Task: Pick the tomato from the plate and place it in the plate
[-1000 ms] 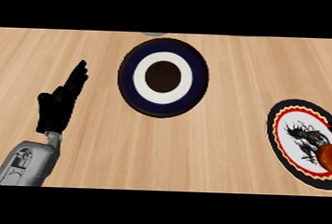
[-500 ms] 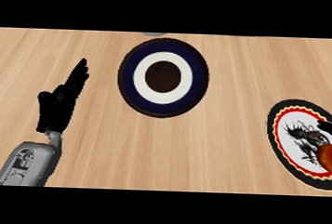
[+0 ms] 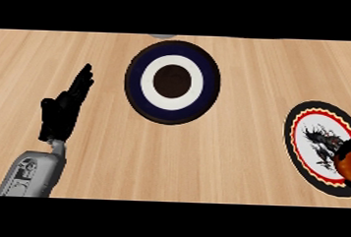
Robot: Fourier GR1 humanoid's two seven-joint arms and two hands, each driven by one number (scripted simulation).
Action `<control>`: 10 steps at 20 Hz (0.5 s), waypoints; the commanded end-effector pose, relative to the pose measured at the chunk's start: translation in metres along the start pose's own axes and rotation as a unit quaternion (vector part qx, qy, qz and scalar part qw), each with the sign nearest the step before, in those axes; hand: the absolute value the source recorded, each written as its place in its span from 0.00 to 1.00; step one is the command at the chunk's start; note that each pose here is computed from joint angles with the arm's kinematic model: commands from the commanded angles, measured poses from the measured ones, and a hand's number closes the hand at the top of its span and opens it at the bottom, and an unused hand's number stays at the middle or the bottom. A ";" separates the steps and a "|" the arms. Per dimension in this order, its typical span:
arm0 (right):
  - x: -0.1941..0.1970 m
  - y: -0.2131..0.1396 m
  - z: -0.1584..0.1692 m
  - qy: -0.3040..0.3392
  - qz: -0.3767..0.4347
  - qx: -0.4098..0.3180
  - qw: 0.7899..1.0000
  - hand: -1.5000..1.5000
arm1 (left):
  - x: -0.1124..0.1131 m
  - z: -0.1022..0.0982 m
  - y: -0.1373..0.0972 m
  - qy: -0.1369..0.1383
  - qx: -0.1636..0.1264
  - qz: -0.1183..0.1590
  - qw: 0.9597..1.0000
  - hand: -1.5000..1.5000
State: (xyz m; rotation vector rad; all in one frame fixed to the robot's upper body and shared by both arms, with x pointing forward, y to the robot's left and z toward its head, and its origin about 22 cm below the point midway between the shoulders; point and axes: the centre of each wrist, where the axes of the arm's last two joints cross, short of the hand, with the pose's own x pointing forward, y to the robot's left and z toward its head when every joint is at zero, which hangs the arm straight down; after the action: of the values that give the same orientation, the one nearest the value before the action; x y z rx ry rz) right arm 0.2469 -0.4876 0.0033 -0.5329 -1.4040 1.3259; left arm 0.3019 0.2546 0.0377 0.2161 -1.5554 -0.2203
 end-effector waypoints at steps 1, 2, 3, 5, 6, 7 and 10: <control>0.002 0.024 -0.002 -0.012 -0.001 -0.015 1.000 1.00 | 0.008 -0.003 0.008 0.001 0.005 -0.003 1.000 0.50; -0.007 0.017 -0.001 -0.012 -0.002 -0.026 1.000 1.00 | 0.010 -0.004 -0.004 0.001 -0.004 -0.011 1.000 0.50; 0.006 -0.017 -0.023 0.032 -0.016 -0.020 0.999 1.00 | 0.012 -0.002 -0.004 0.002 -0.002 -0.002 1.000 0.50; 0.029 0.008 -0.063 0.111 -0.031 0.008 0.993 1.00 | -0.001 -0.002 0.006 0.002 -0.001 -0.008 1.000 0.50; 0.037 0.020 -0.081 0.149 -0.036 0.003 0.988 1.00 | 0.002 0.003 -0.013 -0.005 0.000 -0.004 1.000 0.50; 0.042 0.023 -0.092 0.182 -0.052 0.011 0.982 1.00 | 0.012 -0.010 0.014 -0.006 -0.008 -0.007 1.000 0.50; 0.073 0.026 -0.134 0.234 -0.074 -0.005 0.969 1.00 | 0.007 -0.002 -0.003 -0.002 -0.003 -0.002 1.000 0.50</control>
State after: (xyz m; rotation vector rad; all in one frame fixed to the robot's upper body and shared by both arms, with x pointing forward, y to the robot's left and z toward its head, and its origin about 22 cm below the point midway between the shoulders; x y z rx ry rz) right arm 0.3051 -0.4138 -0.0138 -0.6426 -1.1378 1.1065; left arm 0.3059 0.2498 0.0449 0.2106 -1.5638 -0.2365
